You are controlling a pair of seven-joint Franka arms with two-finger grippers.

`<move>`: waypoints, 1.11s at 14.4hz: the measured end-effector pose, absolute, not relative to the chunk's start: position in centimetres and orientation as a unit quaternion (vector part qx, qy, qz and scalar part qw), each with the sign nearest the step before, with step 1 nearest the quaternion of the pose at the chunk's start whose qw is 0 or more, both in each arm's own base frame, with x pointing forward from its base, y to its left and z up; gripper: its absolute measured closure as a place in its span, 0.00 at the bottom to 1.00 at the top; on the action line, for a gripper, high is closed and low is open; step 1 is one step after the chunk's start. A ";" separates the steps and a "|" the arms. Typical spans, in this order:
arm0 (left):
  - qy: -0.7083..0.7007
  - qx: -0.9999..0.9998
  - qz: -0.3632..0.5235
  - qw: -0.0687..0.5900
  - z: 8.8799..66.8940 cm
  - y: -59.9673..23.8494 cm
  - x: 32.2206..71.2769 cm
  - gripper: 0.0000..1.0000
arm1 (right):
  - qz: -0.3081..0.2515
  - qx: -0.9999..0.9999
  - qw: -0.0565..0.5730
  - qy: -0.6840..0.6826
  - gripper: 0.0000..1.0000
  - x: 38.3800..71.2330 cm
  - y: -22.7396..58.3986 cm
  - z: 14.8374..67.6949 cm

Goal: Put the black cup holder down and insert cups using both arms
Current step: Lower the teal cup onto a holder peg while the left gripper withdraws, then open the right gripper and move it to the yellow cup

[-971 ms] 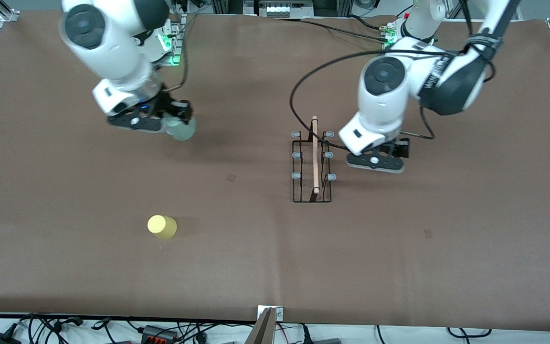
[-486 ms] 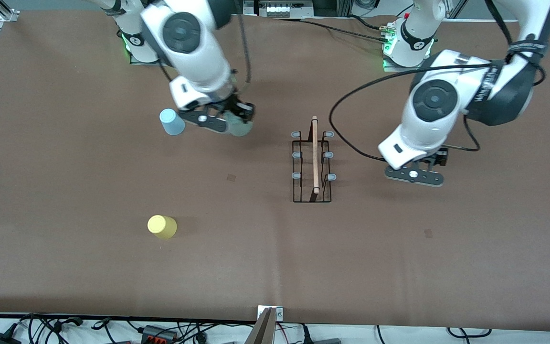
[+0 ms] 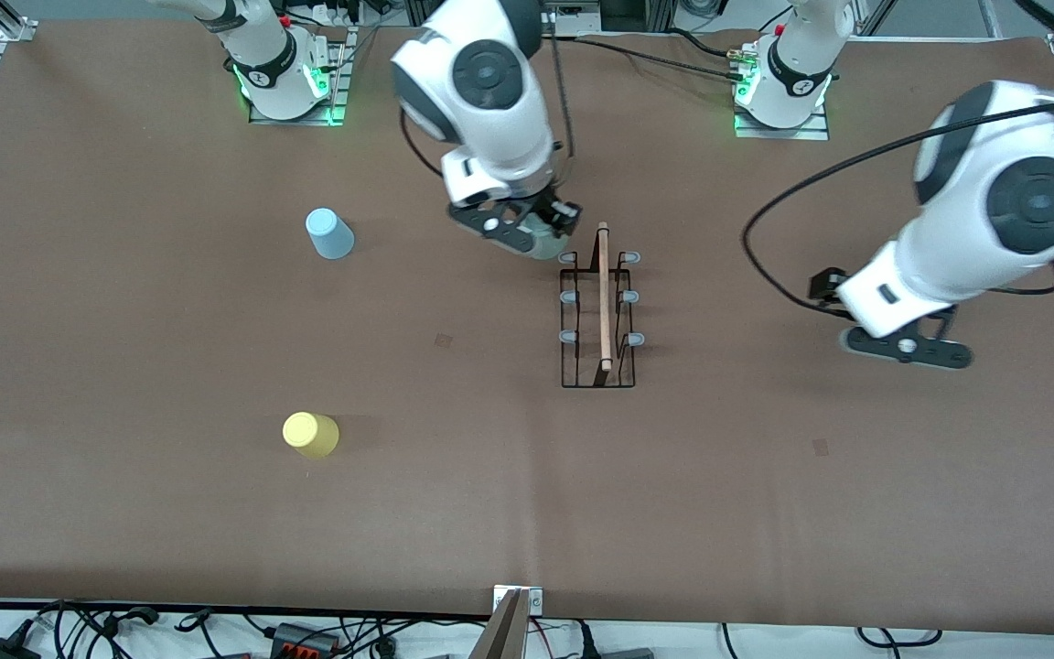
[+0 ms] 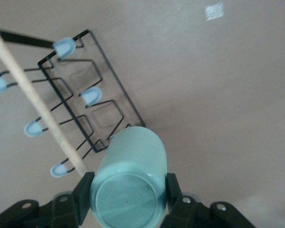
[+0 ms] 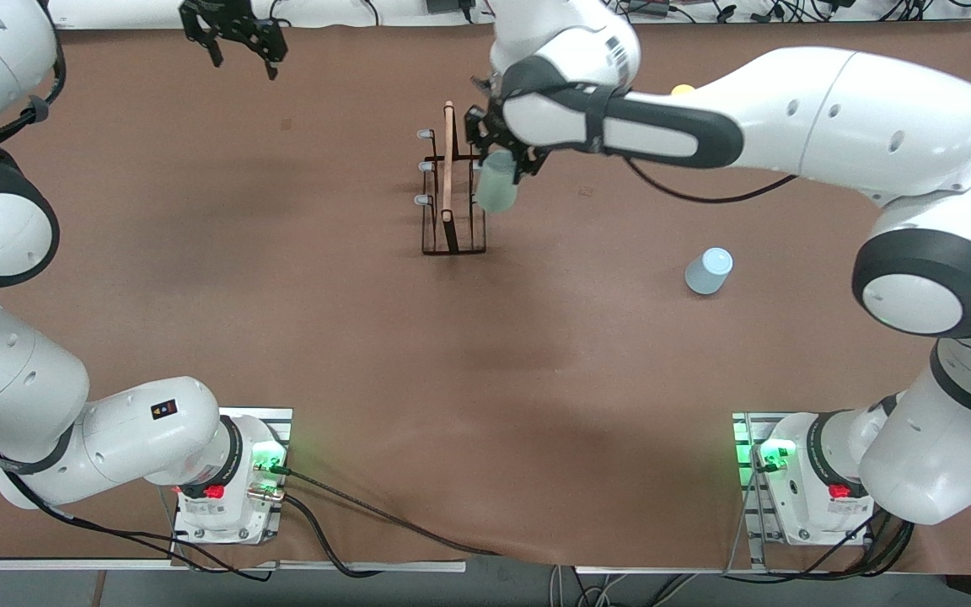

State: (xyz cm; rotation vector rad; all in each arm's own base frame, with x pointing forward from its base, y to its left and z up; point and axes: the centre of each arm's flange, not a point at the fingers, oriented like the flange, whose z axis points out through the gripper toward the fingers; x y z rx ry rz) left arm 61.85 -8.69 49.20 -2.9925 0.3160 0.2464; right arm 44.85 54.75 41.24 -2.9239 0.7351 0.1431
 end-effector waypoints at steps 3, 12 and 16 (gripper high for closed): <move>0.107 -0.989 0.085 0.060 51.3 -7.4 62.0 0.00 | 0.036 -0.970 0.060 0.234 0.35 43.9 56.5 39.0; 0.110 -0.983 0.136 0.061 53.1 -4.3 60.9 0.00 | 0.031 -0.971 0.054 0.231 0.22 44.4 56.9 36.4; 0.129 -0.976 0.170 0.047 53.3 -6.4 59.6 0.00 | 0.020 -0.971 0.050 0.232 0.00 46.3 55.4 38.4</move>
